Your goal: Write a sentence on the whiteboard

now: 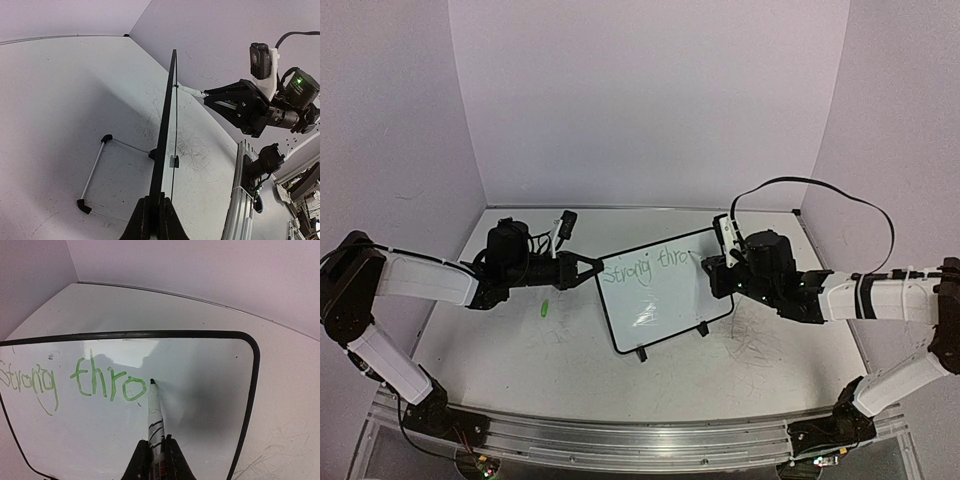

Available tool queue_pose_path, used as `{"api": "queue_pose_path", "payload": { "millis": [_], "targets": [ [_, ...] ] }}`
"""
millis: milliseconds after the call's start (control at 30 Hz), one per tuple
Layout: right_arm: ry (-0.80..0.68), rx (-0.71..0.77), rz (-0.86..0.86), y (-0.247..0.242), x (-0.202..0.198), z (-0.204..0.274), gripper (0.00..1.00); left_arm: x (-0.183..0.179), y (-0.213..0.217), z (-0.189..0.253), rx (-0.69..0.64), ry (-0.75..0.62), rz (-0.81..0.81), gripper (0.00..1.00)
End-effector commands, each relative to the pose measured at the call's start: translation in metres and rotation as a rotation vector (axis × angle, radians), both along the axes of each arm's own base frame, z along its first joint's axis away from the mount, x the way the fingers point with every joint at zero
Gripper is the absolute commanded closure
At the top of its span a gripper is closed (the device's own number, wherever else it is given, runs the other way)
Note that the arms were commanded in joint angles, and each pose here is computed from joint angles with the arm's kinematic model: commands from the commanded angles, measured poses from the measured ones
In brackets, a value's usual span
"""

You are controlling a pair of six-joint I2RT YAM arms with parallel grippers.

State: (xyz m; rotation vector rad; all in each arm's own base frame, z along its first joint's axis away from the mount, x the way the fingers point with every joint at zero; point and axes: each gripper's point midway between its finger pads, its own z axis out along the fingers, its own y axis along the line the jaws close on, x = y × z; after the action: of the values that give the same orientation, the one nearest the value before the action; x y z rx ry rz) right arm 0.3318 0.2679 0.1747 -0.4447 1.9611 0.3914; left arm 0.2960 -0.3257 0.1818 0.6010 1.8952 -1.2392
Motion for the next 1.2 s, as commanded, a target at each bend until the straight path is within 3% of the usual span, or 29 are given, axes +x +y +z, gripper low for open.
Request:
{"api": "queue_pose_path", "payload": {
  "millis": [0,1167],
  "targets": [
    [-0.025,0.014,-0.029,0.002,0.009,0.011,1.00,0.002,0.008,-0.046,0.138,0.067,0.040,1.00],
    [0.063,0.003,-0.014,-0.008,-0.011,-0.016,1.00,0.002,0.008,-0.044,0.134,0.068,0.039,1.00]
  ]
}}
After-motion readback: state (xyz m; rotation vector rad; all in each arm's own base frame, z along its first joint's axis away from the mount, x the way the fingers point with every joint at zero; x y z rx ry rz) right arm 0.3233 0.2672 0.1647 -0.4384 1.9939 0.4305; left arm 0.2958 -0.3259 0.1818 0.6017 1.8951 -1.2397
